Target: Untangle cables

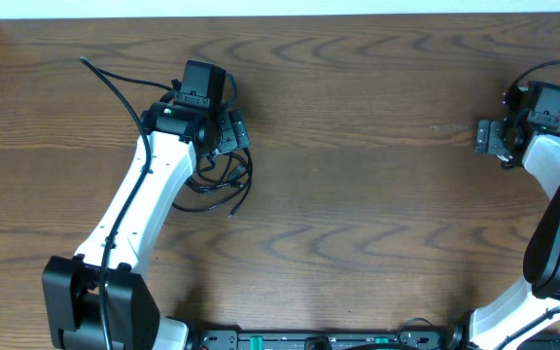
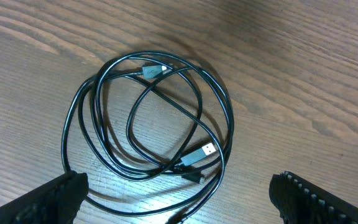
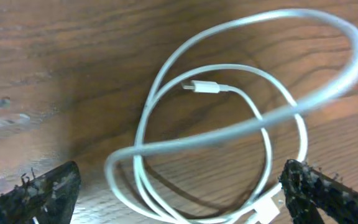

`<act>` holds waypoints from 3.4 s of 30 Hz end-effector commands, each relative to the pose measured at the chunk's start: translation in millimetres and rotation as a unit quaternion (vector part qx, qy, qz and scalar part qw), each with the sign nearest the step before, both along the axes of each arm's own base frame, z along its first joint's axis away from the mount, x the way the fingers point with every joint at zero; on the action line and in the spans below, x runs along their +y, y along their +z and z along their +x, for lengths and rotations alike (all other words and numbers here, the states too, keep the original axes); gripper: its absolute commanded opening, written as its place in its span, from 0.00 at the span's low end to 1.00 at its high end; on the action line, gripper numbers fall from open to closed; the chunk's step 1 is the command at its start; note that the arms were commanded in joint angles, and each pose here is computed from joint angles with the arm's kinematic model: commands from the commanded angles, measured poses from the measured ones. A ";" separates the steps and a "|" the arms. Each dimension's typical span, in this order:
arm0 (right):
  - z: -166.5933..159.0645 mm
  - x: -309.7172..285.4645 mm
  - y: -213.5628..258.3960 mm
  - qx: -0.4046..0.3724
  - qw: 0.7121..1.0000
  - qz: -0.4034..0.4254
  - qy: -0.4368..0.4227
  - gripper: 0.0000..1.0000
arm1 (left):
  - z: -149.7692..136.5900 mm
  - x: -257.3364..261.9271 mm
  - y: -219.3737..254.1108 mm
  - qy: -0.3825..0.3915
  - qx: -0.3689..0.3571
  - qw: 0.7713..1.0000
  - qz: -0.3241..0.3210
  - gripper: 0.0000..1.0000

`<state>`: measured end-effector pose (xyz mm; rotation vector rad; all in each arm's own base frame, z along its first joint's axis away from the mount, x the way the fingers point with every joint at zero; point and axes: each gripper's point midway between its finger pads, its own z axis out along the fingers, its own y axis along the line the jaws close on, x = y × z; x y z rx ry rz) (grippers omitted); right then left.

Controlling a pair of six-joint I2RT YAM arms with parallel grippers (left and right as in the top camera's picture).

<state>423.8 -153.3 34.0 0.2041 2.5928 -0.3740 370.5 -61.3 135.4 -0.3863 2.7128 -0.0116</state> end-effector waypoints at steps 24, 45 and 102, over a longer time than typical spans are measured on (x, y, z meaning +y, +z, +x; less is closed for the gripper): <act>-14.8 123.6 60.8 -0.044 0.970 0.217 -0.096 0.99 | 0.5 1.8 2.0 0.000 -0.002 1.000 0.005 0.98; -20.6 286.4 64.9 -0.007 0.943 0.314 0.109 0.07 | 0.5 1.8 2.0 0.000 -0.002 1.000 0.005 0.98; -57.8 494.1 -29.9 -0.020 0.863 0.260 0.434 0.01 | 0.5 1.8 2.0 0.000 -0.002 1.000 0.005 0.98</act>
